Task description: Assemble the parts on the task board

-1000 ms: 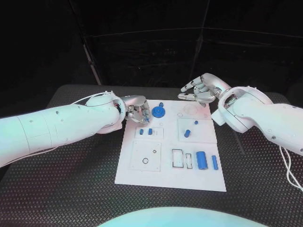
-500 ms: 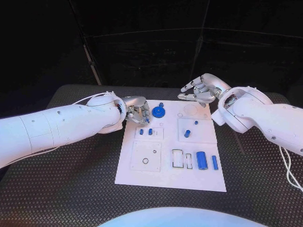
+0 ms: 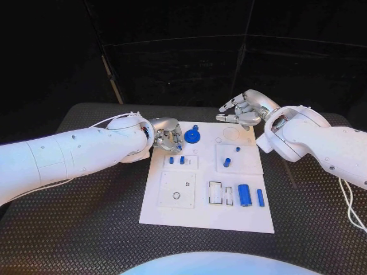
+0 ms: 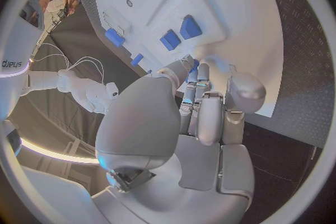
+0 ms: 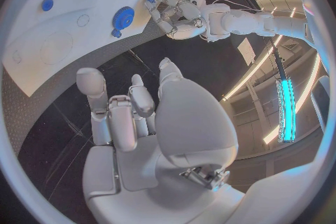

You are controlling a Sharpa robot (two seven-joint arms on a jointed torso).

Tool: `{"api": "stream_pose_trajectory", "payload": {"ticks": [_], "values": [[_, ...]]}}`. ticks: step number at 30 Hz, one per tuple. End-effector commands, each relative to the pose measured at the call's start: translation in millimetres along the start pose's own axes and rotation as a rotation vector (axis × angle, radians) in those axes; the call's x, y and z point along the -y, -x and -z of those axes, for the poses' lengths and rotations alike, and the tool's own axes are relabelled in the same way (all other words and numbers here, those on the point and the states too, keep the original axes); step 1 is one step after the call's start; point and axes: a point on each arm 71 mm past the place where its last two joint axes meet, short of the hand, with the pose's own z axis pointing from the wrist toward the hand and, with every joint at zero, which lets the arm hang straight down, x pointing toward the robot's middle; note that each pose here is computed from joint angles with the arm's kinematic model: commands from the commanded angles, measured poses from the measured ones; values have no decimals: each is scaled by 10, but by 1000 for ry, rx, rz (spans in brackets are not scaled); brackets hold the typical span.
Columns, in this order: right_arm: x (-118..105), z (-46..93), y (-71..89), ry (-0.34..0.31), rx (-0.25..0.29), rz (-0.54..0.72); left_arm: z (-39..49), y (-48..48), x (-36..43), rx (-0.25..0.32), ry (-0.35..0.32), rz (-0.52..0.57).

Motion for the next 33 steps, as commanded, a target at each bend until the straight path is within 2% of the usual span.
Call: {"api": "stream_pose_trajectory", "payload": {"ticks": [1, 16, 33], "values": [[-17, -1, 3, 10, -4, -1, -1, -17, 1, -22, 9, 2], [-17, -4, 1, 10, -4, -2, -17, -31, -25, -45, 51, -2], [-13, -3, 4, 10, -3, -1, -15, -26, -43, -43, 63, -2]]}}
